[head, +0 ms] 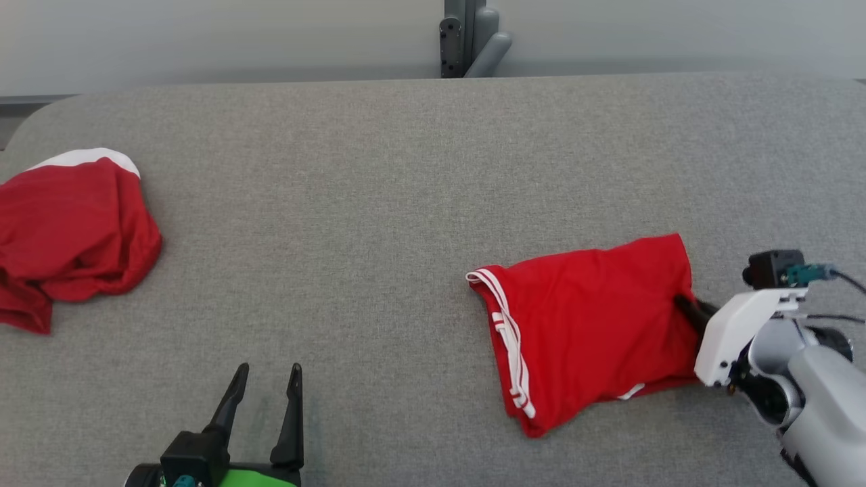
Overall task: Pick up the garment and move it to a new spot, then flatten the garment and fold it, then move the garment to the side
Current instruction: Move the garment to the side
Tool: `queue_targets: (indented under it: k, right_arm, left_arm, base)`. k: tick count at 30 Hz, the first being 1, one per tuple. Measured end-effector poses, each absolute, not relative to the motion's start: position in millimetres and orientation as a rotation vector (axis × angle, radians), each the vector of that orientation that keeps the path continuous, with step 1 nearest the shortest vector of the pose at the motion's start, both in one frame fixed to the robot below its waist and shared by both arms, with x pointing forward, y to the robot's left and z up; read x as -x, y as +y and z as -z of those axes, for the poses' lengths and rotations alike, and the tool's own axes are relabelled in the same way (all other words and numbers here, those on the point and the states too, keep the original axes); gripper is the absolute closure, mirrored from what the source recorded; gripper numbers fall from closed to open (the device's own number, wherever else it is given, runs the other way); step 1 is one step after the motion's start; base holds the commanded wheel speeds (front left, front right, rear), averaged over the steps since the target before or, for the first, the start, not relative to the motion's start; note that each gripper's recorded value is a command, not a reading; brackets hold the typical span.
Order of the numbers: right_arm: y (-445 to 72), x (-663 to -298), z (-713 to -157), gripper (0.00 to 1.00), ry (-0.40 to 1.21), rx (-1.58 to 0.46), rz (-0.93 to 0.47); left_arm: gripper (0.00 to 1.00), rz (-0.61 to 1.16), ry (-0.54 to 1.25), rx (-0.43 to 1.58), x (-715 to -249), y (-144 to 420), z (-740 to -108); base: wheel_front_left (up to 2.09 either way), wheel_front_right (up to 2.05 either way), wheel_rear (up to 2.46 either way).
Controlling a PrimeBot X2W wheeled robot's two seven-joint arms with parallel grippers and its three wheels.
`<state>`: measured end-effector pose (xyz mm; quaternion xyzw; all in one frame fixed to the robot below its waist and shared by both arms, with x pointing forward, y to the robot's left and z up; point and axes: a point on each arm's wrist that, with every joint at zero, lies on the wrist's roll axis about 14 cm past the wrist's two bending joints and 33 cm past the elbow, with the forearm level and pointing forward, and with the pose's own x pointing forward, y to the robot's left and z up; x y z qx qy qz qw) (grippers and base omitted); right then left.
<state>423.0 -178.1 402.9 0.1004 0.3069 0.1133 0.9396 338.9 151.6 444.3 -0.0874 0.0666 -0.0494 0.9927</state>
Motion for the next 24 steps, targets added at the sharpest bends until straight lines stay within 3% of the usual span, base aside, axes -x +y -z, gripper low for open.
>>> queue_targets:
  k: [4, 12, 24]
  right_arm:
    - [-200.5, -452.7, -431.2, 1.0, 0.544, -0.149, -0.221]
    - [-285.0, -504.5, -475.4, 1.0, 0.445, -0.014, -0.071]
    - [-417.4, -515.3, -460.1, 1.0, 0.51, 0.023, 0.279]
  left_arm:
    - [0.0, 0.117, 0.126, 0.178, -351.1, 146.4, -446.0]
    - [0.0, 0.182, 0.081, 0.166, -391.7, 129.1, -453.9]
    - [0.0, 0.25, 0.139, 0.147, -423.6, 110.5, -421.3]
  base:
    - [0.0, 0.0, 0.0]
    - [0.0, 0.0, 0.0]
    - [0.0, 0.0, 0.0]
